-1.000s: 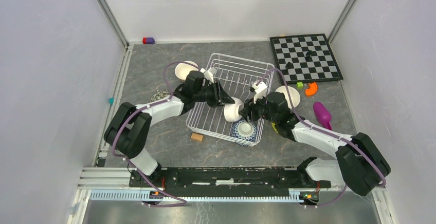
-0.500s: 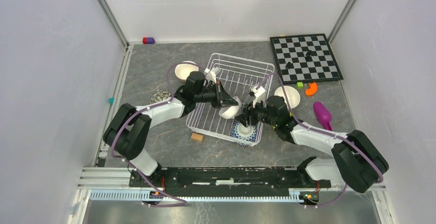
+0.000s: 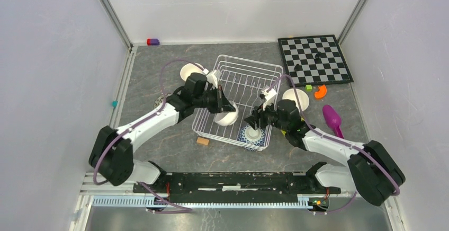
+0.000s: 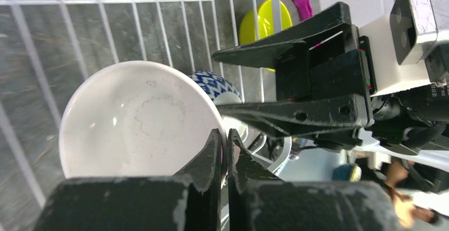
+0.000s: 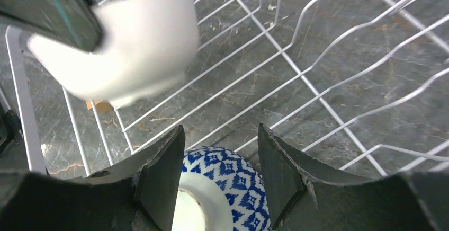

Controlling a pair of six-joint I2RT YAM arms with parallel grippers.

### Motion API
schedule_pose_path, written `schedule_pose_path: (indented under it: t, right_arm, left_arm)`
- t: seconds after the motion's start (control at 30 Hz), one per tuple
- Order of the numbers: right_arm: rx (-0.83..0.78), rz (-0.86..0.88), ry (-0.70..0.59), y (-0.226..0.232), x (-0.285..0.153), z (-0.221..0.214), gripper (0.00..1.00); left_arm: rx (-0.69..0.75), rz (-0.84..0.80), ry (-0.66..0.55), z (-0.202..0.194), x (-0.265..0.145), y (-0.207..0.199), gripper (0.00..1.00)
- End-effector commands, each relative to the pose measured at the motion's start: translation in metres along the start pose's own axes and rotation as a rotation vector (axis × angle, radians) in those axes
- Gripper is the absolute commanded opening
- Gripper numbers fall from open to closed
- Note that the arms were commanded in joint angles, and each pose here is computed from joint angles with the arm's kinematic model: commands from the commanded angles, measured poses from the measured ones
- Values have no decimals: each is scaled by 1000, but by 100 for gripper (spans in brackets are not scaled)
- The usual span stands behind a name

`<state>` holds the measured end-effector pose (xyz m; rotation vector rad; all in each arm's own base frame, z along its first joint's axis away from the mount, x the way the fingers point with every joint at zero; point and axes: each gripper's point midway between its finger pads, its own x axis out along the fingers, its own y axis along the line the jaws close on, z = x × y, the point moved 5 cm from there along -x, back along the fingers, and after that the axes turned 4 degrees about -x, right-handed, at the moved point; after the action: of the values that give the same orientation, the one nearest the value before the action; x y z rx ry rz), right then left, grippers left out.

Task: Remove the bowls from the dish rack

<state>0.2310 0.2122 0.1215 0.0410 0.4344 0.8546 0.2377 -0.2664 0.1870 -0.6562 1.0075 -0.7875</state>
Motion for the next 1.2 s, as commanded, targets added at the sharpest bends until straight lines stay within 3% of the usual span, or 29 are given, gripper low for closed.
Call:
schedule_pose_path:
  t: [0.0,0.23,0.43,0.7,0.8,0.97,1.17]
  right_arm:
    - [-48,-135,-60,-16,-15,12,60]
    - [-82,-204,-122,-21,-29,23,60]
    - [-74,-209,-108,-21,-28,21,59]
    - [-79,-229,-133,-22,-36,23,59]
    - [-85,-229,-145,-21,-38,25,59]
    - [-89,-227,-159,-20,-40,27,59]
    - [-77,-223,-179,-19,-45,21,59]
  left_arm:
    - [218,175,-181,31,-50,-21,2]
    - [308,393,-404,46,-119,-25,2]
    - [297,602,-471,49,-142,-3,2]
    - [49,868,-604,32,-149,60,2]
    - [-57,964,-662,35,-165,82,2]
    - [-190,980,-713,45,-188,103,2]
    - [-398,1250,-895,46,-237,137,2]
